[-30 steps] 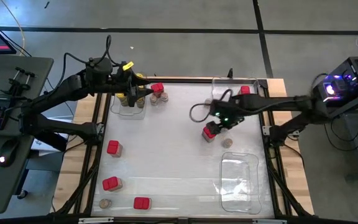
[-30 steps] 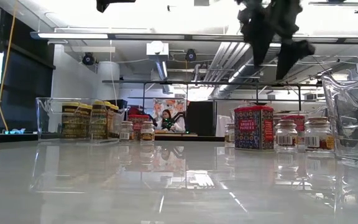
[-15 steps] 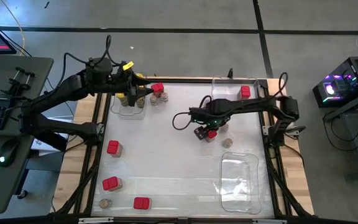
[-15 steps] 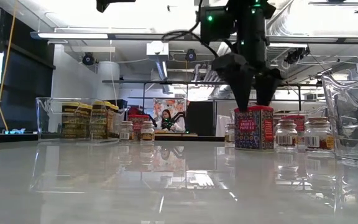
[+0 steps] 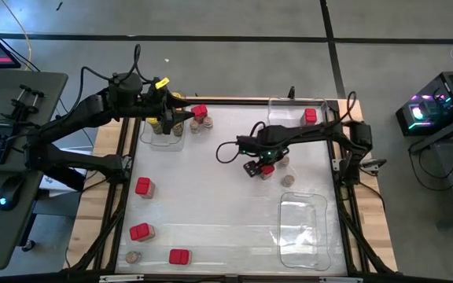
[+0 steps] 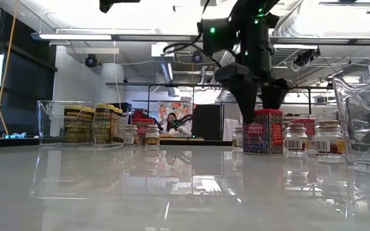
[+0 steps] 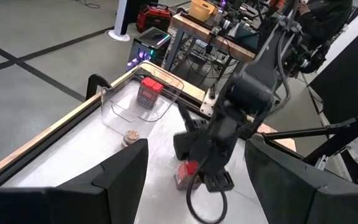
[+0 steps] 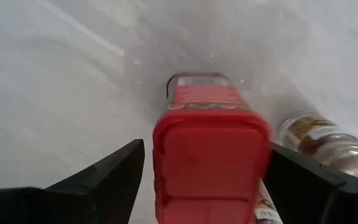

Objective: Sort spices by type
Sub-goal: Put the red seasoning can into the top right transparent bin

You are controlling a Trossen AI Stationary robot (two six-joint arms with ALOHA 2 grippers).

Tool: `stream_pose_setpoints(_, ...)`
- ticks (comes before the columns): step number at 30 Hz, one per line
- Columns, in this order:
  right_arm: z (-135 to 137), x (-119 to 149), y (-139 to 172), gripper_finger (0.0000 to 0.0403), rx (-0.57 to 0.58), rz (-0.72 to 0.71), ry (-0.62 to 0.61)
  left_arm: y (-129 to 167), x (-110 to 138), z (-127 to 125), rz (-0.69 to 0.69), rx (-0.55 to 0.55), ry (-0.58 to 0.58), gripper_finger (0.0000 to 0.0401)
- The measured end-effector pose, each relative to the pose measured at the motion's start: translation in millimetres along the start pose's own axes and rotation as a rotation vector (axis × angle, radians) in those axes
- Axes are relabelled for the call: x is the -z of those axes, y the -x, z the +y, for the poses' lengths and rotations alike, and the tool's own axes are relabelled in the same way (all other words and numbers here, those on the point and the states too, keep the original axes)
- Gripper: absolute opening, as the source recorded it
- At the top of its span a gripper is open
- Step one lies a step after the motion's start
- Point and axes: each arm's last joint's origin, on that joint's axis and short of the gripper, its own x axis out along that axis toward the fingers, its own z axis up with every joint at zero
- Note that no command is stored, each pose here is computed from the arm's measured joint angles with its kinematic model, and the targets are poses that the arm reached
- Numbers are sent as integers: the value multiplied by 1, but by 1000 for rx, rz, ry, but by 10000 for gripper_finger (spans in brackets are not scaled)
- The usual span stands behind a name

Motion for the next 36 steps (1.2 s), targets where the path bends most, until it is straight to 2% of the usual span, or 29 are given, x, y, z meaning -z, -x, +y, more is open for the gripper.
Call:
stream_pose_setpoints(5,1,-2,-6,297,14,11,4,0,1,0,15,-5,1,255)
stream_pose_setpoints(8,0,-1,-6,264,30,18,4,0,1,0,15,-5,0,255)
stream_pose_setpoints(11,-4,3,-3,208,54,44,27,0,1,0,15,-4,-9,255)
stream_pose_setpoints(13,-7,7,1,211,68,69,46,0,1,0,15,-4,-15,255)
stream_pose_setpoints(16,-16,11,21,211,58,68,53,0,1,0,15,-4,-16,255)
stream_pose_setpoints(19,-28,7,61,211,-12,-24,33,0,1,0,15,-4,-16,255)
stream_pose_setpoints(23,-62,-1,127,211,-67,-246,-63,0,1,1,13,-8,-17,255)
stream_pose_setpoints(26,-99,-9,157,211,31,-368,-159,0,1,1,7,-22,-19,255)
stream_pose_setpoints(28,-125,-18,160,211,134,-369,-232,0,1,1,2,-37,-20,255)
stream_pose_setpoints(30,-149,-32,157,211,166,-361,-302,0,1,2,-3,-56,-19,255)
stream_pose_setpoints(36,-205,-74,116,211,110,-305,-468,0,1,2,-7,-66,3,255)
